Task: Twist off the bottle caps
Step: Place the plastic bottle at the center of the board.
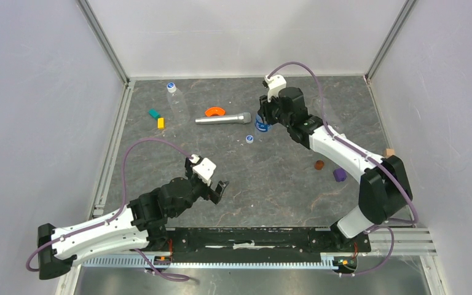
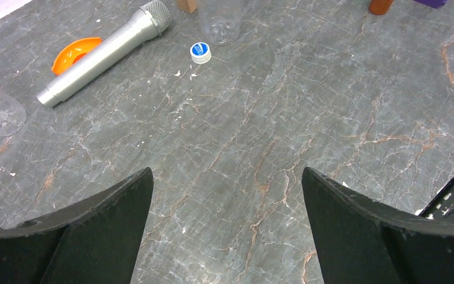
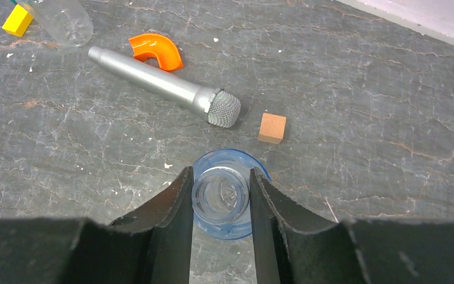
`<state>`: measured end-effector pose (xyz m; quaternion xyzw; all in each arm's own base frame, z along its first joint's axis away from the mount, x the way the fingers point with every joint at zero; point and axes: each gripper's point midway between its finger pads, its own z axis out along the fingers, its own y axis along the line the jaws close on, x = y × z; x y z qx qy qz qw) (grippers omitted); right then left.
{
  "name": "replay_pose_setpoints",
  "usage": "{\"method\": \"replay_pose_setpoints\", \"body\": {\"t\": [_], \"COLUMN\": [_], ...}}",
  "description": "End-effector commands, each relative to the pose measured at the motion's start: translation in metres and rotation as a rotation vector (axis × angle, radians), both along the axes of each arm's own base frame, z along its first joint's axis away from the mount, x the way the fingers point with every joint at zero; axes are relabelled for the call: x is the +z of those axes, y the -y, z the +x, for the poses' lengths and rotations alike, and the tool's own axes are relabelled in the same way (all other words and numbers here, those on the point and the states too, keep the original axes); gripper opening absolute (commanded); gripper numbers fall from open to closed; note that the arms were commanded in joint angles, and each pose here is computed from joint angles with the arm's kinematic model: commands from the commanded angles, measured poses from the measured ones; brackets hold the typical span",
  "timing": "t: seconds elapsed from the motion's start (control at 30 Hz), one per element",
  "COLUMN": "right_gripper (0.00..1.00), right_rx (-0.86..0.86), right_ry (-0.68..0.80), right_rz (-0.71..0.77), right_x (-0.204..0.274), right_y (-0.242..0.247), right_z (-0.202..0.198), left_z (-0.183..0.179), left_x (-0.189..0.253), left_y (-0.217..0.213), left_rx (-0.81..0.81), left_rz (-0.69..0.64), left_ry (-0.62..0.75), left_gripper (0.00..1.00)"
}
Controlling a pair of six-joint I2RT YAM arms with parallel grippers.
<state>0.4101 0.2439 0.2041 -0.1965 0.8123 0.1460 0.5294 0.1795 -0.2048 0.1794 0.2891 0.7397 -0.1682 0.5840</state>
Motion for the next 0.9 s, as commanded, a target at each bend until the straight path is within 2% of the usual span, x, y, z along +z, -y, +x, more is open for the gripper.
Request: {"method": "replay_pose_setpoints", "body": {"t": [0.0, 0.13, 0.33, 0.53, 0.63, 0.87], "right_gripper": [0.15, 0.21, 0.41, 0.52, 0.53, 0.64], "right_rx": [0.039, 0.056, 0.063, 0.050, 0.049, 0.030], "right_ry": [-0.040, -0.049, -0.024, -0.025, -0.021, -0.010], "right_rz": [-0.030, -0.024, -0.012, -0.023, -0.020, -0.032], "right_x": [-0.0083, -0.0106, -0.0059, -0.0072, -0.0051, -0.0029], "right_y": [-0.0071, -0.0107, -0.0107, -0.0094, -0.0100, -0.0070], "right_z": [0.0019, 0.0008, -0.0005, 0.0030, 0.0039, 0.0088], "left_z": [0.0032, 0.0028, 0.0032, 0.0031, 0.0030, 0.0021], "left_x": [0.0048, 0.0013, -0.0006, -0.0015, -0.0029, -0.0047], "left_y": [0.0013, 0.0010, -0.0016, -0.0015, -0.0016, -0.0010], "left_rx": [0.028, 0.031, 0.041, 0.042, 0.041, 0.038], "left_rz": [-0.042, -0.035, -0.035, -0.034, -0.032, -0.031], "left_ry": [-0.005, -0.015, -0.014, -0.017, -0.019, -0.024], "left_gripper": [1.00, 1.00, 1.00, 1.00, 1.00, 1.00]}}
